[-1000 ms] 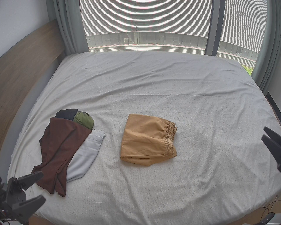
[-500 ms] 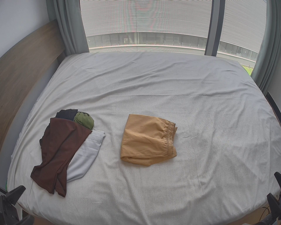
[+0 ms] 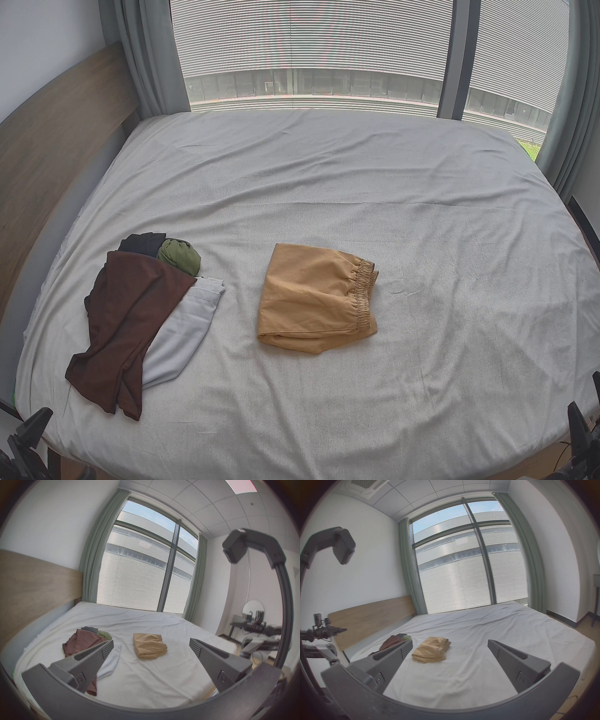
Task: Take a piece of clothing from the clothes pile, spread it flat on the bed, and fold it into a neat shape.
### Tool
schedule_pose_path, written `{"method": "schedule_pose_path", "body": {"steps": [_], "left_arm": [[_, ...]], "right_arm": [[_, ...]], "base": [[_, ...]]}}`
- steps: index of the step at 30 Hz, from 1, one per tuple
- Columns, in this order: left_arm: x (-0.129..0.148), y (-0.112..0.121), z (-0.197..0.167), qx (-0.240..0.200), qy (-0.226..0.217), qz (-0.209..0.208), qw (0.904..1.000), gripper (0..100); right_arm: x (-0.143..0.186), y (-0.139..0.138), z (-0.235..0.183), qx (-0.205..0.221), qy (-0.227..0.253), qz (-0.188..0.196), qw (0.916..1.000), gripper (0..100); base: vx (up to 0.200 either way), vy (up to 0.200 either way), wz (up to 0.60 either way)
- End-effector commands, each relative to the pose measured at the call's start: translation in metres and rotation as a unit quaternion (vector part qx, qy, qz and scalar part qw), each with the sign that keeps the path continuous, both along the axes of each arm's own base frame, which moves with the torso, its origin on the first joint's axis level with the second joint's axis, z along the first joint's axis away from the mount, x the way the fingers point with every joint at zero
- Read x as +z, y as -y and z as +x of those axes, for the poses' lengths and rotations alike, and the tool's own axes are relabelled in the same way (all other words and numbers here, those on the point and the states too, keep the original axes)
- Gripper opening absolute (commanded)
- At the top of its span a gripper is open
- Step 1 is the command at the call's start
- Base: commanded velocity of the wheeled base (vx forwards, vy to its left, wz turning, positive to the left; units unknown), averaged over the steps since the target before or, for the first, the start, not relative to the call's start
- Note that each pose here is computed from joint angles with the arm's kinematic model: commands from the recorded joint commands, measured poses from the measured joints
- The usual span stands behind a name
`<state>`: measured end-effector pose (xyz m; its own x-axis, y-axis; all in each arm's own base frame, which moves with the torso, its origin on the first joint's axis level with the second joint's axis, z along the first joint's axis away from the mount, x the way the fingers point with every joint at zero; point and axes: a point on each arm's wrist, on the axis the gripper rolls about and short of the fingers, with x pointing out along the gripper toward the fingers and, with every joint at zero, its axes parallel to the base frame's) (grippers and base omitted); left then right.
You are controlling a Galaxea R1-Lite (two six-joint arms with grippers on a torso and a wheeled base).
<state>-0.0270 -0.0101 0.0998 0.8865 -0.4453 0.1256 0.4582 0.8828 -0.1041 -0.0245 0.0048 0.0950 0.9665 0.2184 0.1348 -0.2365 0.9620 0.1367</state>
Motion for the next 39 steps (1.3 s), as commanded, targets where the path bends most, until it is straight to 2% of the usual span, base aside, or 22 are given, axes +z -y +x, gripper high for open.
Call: {"method": "schedule_pose_path", "body": {"steps": [1, 3, 4, 9, 12, 18, 19, 21, 23, 25, 28, 30, 32, 33, 35, 36, 39], "left_arm": [[-0.014, -0.001, 0.002, 0.030, 0.004, 0.045, 0.9985, 100], [-0.016, -0.003, 0.003, 0.070, -0.003, 0.055, 0.9960, 100], [-0.016, -0.003, 0.003, 0.070, -0.003, 0.055, 0.9960, 100], [-0.018, -0.007, 0.004, 0.166, -0.018, 0.049, 0.9847, 100], [-0.018, -0.008, 0.004, 0.202, -0.018, 0.052, 0.9779, 100], [-0.018, -0.008, 0.004, 0.207, -0.019, 0.072, 0.9755, 100], [-0.018, -0.009, 0.004, 0.214, -0.028, 0.073, 0.9737, 100], [-0.024, -0.010, 0.005, 0.237, -0.053, 0.066, 0.9677, 100], [-0.024, -0.010, 0.005, 0.244, -0.057, 0.062, 0.9662, 100], [-0.024, -0.010, 0.005, 0.242, -0.055, 0.067, 0.9665, 100], [-0.025, -0.010, 0.004, 0.234, -0.052, 0.069, 0.9684, 100], [-0.025, -0.010, 0.004, 0.234, -0.052, 0.068, 0.9685, 100], [-0.025, -0.010, 0.004, 0.234, -0.052, 0.066, 0.9685, 100], [-0.025, -0.010, 0.004, 0.234, -0.052, 0.068, 0.9685, 100], [-0.025, -0.010, 0.004, 0.234, -0.052, 0.068, 0.9685, 100], [-0.025, -0.010, 0.004, 0.233, -0.051, 0.068, 0.9687, 100], [-0.025, -0.010, 0.004, 0.233, -0.051, 0.070, 0.9686, 100]], "right_arm": [[-0.010, 0.002, 0.001, -0.051, -0.023, -0.005, 0.9984, 100], [-0.012, 0.004, 0.002, -0.081, -0.033, -0.007, 0.9961, 100], [-0.012, 0.004, 0.002, -0.081, -0.033, -0.007, 0.9961, 100], [-0.012, 0.005, 0.002, -0.107, -0.034, -0.010, 0.9937, 100], [-0.012, 0.006, 0.002, -0.133, -0.032, -0.035, 0.9900, 100], [-0.013, 0.005, 0.002, -0.119, -0.032, -0.031, 0.9919, 100], [-0.012, 0.005, 0.002, -0.115, -0.031, -0.017, 0.9928, 100], [-0.012, 0.005, 0.002, -0.105, -0.032, -0.015, 0.9938, 100], [-0.012, 0.005, 0.002, -0.104, -0.032, -0.015, 0.9939, 100], [-0.012, 0.005, 0.002, -0.121, -0.031, -0.020, 0.9920, 100], [-0.013, 0.008, 0.001, -0.184, -0.034, -0.039, 0.9815, 100], [-0.013, 0.009, 0.001, -0.197, -0.037, -0.051, 0.9785, 100], [-0.013, 0.008, 0.001, -0.181, -0.034, -0.073, 0.9801, 100], [-0.014, 0.006, 0.002, -0.144, -0.036, -0.082, 0.9855, 100], [-0.015, 0.006, 0.002, -0.139, -0.038, -0.081, 0.9862, 100], [-0.021, 0.004, 0.001, -0.101, -0.075, -0.087, 0.9882, 100], [-0.019, 0.005, 0.002, -0.111, -0.062, -0.082, 0.9885, 100]], "base": [[0.000, 0.000, 0.00], [0.000, 0.000, 0.00], [0.000, 0.000, 0.00], [0.000, 0.000, 0.00], [0.000, 0.000, 0.00], [0.000, 0.000, 0.00], [0.000, 0.000, 0.00], [0.000, 0.000, 0.00], [0.000, 0.000, 0.00], [0.000, 0.000, 0.00], [0.000, 0.000, 0.00], [0.000, 0.000, 0.00], [0.000, 0.000, 0.00], [0.000, 0.000, 0.00], [0.000, 0.000, 0.00], [0.000, 0.000, 0.00], [0.000, 0.000, 0.00]]}}
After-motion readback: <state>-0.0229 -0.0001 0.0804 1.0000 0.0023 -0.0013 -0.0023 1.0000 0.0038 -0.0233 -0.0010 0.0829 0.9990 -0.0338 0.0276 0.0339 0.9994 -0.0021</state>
